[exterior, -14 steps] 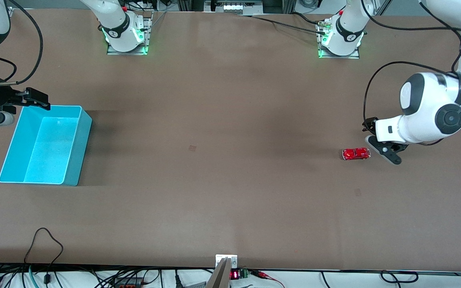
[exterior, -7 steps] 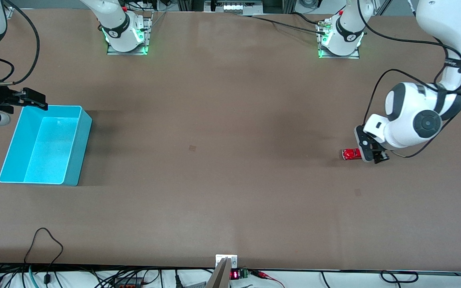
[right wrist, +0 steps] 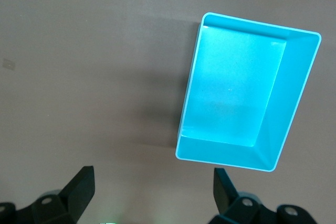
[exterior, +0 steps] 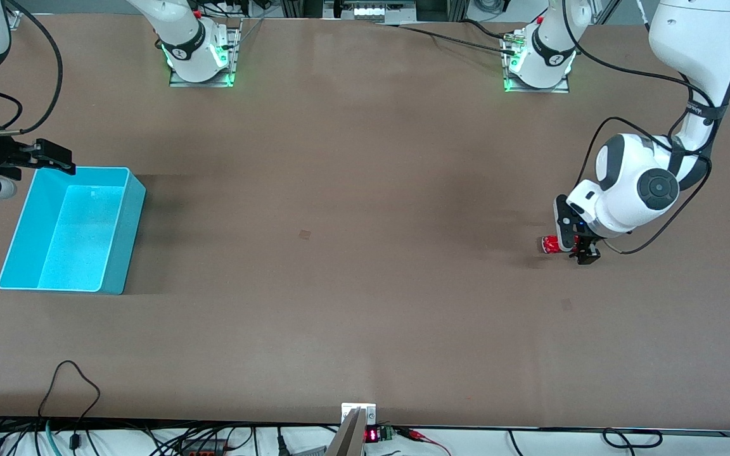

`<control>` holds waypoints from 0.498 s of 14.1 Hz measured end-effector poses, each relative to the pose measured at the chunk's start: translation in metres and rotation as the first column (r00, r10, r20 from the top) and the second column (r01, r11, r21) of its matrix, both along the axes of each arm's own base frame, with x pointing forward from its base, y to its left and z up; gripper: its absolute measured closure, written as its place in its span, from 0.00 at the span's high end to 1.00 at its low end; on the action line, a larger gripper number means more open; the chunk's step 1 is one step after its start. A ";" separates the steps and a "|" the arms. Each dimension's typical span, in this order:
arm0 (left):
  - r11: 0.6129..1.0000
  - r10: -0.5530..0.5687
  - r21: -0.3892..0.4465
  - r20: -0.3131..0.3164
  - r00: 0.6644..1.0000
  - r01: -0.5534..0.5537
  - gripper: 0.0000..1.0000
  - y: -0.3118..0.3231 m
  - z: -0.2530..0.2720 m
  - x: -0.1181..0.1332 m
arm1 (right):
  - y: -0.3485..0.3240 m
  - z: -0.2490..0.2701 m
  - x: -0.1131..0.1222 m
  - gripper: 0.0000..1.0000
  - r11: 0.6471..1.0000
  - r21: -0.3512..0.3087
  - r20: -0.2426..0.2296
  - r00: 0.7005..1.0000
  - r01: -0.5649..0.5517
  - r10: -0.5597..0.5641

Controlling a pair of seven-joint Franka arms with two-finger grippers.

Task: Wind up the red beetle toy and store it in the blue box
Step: 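Lower the open left gripper over the red car, then close the left gripper on the car and press it onto the table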

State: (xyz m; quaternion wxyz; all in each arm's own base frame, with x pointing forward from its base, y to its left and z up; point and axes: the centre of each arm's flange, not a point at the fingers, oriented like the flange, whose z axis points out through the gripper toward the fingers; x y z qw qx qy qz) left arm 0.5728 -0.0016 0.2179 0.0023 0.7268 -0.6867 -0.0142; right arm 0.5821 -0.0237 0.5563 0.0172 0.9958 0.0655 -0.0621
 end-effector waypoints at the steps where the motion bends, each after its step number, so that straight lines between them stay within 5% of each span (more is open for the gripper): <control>1: 1.000 0.005 -0.002 0.015 1.000 -0.005 1.00 0.005 -0.004 -0.001 | 0.000 0.000 0.000 1.00 1.000 0.000 0.000 1.000 0.000 0.000; 7: 1.000 0.012 -0.011 0.024 1.000 -0.012 1.00 0.016 -0.024 -0.007 | 0.000 0.000 0.000 1.00 1.000 0.000 0.001 1.000 0.000 0.000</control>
